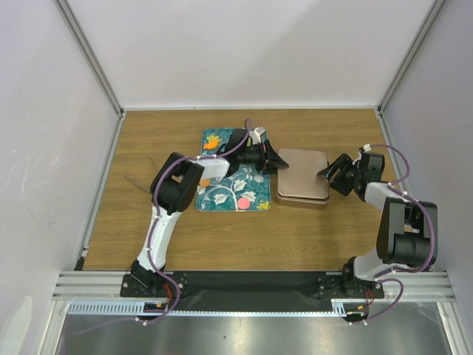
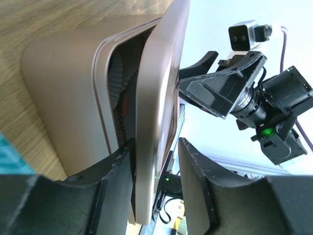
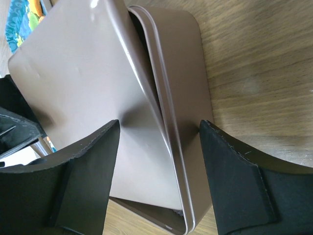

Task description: Pack the cookies

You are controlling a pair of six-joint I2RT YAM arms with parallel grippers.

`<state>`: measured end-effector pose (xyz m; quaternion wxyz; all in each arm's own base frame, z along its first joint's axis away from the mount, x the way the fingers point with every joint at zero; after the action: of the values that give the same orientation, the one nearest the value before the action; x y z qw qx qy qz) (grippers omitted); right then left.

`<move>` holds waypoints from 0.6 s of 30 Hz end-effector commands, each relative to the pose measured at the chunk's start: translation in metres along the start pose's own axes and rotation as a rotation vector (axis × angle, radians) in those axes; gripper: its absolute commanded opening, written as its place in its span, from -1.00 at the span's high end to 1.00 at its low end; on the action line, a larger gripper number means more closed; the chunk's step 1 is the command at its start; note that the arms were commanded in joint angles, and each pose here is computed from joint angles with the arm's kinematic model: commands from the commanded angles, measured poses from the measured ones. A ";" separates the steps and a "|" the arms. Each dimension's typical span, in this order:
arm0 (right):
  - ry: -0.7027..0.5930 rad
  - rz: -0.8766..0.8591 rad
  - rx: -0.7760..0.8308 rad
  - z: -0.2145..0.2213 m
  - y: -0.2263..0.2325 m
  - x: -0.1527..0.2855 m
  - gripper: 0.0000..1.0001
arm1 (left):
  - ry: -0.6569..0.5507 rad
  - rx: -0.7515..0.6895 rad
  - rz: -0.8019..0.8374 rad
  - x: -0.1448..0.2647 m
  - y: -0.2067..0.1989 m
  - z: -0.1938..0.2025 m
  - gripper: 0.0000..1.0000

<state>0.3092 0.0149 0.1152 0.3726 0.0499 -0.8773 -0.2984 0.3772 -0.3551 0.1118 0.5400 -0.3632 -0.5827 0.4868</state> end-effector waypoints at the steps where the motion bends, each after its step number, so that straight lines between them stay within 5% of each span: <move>1: -0.017 -0.042 0.032 -0.010 0.009 -0.003 -0.43 | -0.033 -0.017 -0.050 0.016 0.009 -0.005 0.07; 18: -0.016 -0.032 0.041 -0.009 0.009 -0.002 -0.42 | -0.057 -0.039 -0.095 0.027 0.018 -0.003 0.08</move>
<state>0.3091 0.0157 0.1125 0.3770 0.0508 -0.8759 -0.2966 0.3754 -0.3391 0.1131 0.5319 -0.3649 -0.5945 0.4801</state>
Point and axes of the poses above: each gripper's point midway between its finger pads, its own x axis back along the fingers, its own y axis along the line the jaws close on, z = x × y, the point moved 8 cm from there along x, back along the fingers, and after that the axes turned 11 degrees about x, right-handed, at the moved point
